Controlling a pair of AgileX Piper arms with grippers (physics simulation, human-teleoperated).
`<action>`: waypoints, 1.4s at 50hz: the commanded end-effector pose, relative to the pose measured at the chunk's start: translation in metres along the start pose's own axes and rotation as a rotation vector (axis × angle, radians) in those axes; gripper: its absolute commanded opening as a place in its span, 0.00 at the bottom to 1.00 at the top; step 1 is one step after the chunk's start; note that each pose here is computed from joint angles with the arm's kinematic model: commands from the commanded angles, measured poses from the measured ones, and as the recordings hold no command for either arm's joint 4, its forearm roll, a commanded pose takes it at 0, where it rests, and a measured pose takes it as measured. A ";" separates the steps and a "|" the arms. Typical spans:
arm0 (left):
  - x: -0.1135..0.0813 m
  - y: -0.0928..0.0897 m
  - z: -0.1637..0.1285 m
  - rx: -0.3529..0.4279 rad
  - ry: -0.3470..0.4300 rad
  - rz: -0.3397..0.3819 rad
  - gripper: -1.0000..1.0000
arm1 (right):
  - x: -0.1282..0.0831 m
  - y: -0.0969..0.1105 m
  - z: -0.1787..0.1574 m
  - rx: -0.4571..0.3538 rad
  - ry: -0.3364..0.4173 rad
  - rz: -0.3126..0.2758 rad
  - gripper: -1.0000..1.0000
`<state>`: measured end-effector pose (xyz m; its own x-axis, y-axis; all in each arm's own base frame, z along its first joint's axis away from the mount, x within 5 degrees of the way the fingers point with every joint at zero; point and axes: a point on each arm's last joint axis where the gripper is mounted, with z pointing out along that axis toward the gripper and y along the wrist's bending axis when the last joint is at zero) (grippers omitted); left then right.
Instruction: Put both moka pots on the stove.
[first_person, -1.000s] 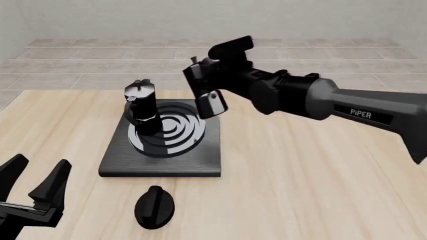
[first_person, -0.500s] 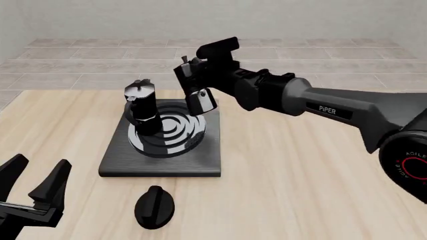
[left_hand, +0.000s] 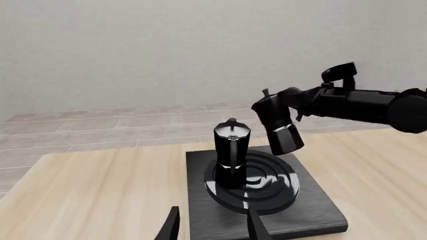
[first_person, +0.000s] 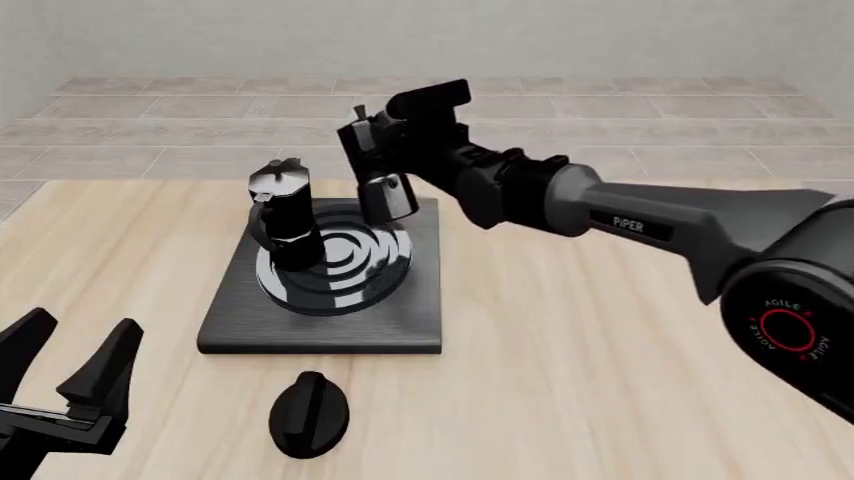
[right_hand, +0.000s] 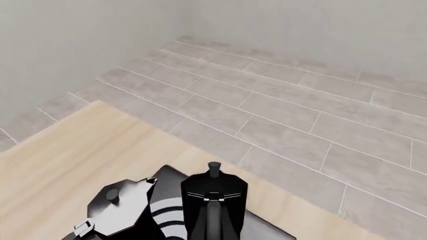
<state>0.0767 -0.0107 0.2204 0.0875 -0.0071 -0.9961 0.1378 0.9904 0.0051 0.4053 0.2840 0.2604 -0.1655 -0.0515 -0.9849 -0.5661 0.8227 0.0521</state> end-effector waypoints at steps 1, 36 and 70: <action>0.000 0.000 0.000 0.002 0.000 0.000 1.00 | -0.018 0.003 -0.001 -0.009 -0.087 0.034 0.00; 0.000 0.000 0.000 0.002 0.000 0.000 1.00 | 0.008 0.025 0.019 -0.057 -0.060 0.155 0.00; 0.000 0.000 0.000 0.002 0.000 0.000 1.00 | 0.037 0.012 0.020 -0.016 0.052 0.306 0.00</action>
<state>0.0767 -0.0107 0.2204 0.0875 -0.0071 -0.9961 0.1377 0.9905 0.0050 0.4141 0.3001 0.2216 -0.3165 0.1182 -0.9412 -0.5216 0.8071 0.2767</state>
